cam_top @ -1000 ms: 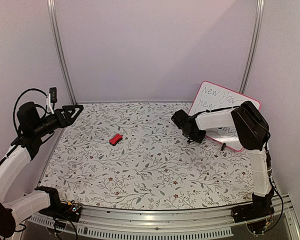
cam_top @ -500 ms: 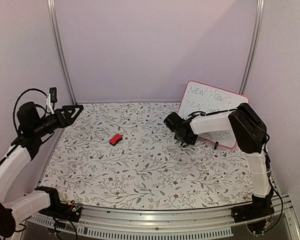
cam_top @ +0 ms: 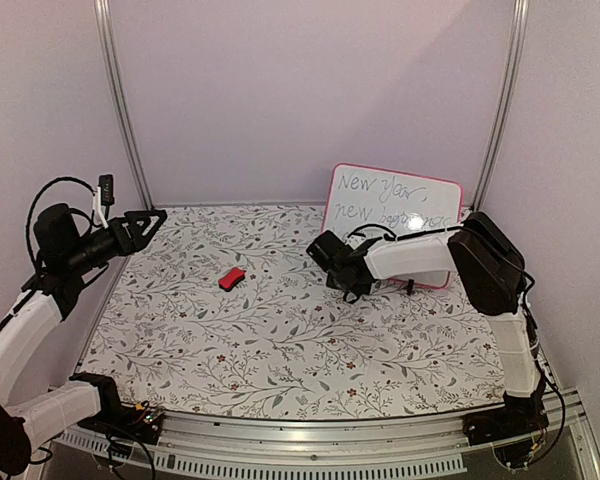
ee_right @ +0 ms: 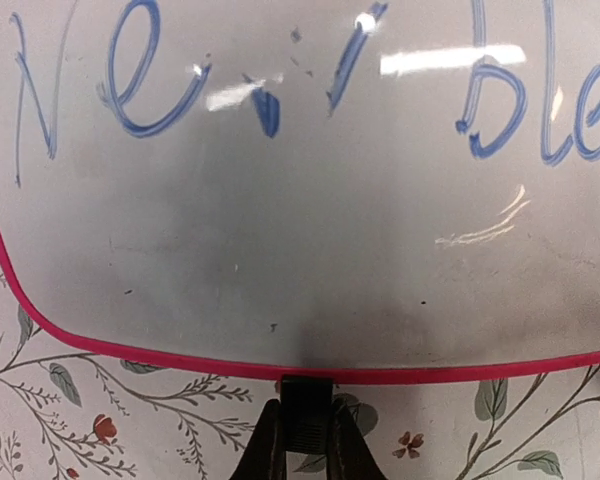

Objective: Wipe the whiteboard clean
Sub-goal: Move the whiteboard eraser to the center of the board.

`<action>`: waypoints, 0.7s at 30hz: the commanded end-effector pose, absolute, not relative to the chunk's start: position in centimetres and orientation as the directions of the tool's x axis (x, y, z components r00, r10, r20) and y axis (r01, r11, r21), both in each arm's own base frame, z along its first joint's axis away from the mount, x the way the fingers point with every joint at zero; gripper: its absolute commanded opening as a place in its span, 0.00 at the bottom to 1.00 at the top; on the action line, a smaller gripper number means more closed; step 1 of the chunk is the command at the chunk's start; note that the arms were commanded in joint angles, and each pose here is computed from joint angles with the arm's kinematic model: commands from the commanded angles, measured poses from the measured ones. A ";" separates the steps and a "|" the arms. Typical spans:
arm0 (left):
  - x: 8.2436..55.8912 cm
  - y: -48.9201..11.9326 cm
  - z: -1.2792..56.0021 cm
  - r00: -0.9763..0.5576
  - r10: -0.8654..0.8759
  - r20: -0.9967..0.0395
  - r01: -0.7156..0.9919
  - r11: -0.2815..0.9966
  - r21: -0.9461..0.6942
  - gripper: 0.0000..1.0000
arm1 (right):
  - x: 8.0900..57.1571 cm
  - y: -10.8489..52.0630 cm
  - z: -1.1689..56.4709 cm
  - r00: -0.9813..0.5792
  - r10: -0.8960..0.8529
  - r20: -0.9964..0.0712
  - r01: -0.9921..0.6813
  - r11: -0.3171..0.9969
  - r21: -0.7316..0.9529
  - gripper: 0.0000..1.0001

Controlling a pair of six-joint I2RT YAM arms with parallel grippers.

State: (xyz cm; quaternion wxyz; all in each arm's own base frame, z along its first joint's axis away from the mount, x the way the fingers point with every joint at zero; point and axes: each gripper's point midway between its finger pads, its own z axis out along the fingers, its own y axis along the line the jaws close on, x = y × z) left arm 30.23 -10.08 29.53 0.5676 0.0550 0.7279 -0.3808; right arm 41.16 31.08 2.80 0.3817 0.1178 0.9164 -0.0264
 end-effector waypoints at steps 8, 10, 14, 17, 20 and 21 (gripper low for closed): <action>30.1 -9.9 29.8 -0.331 -0.355 -0.874 0.517 0.707 -0.482 1.00 | 39.4 38.3 1.9 -0.702 0.036 -0.711 -0.015 0.998 0.065 0.00; 30.1 -9.9 29.8 -0.330 -0.356 -0.874 0.516 0.708 -0.483 1.00 | 39.2 39.1 1.9 -0.700 0.016 -0.714 -0.045 0.997 0.065 0.00; 30.0 -9.9 29.8 -0.330 -0.355 -0.875 0.518 0.707 -0.482 1.00 | 38.7 40.5 1.9 -0.694 -0.021 -0.719 -0.104 0.992 0.071 0.01; 30.1 -9.9 29.8 -0.332 -0.356 -0.874 0.515 0.708 -0.484 1.00 | 38.3 41.6 2.0 -0.688 -0.054 -0.724 -0.156 0.985 0.075 0.00; 30.1 -9.9 29.8 -0.332 -0.356 -0.874 0.515 0.707 -0.484 1.00 | 37.9 42.6 2.0 -0.683 -0.092 -0.724 -0.203 0.977 0.067 0.00; 30.1 -9.9 29.8 -0.332 -0.355 -0.874 0.516 0.707 -0.484 1.00 | 37.8 42.9 2.0 -0.680 -0.101 -0.726 -0.214 0.975 0.065 0.00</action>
